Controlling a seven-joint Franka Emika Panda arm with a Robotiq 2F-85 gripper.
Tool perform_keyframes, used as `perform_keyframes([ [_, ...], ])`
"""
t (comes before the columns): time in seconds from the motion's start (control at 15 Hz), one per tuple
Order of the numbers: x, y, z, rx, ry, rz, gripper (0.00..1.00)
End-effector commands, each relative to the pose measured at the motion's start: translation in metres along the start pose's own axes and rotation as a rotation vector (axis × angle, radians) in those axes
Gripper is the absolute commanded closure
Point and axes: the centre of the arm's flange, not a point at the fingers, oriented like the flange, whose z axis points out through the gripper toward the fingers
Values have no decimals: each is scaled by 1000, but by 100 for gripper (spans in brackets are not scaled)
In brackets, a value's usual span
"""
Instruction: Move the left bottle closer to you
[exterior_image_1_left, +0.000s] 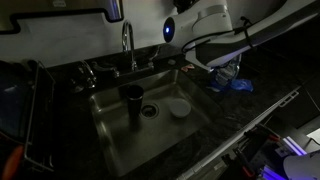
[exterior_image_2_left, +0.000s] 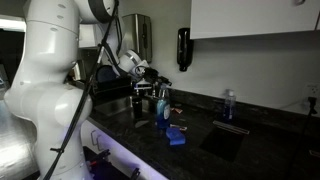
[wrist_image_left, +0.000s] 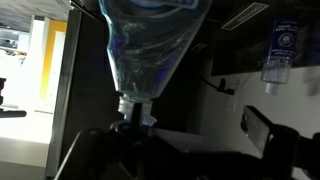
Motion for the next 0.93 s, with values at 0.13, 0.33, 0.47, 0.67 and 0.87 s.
perform_keyframes([
  [0.13, 6, 1, -10, 11, -44, -22, 0],
  [0.33, 6, 0, -14, 4, -90, -18, 0],
  [0.47, 7, -1, -19, -2, -123, -12, 0],
  [0.67, 13, 2, -30, -1, -177, 4, 0],
  [0.87, 31, 1, -43, 12, -246, 33, 0],
])
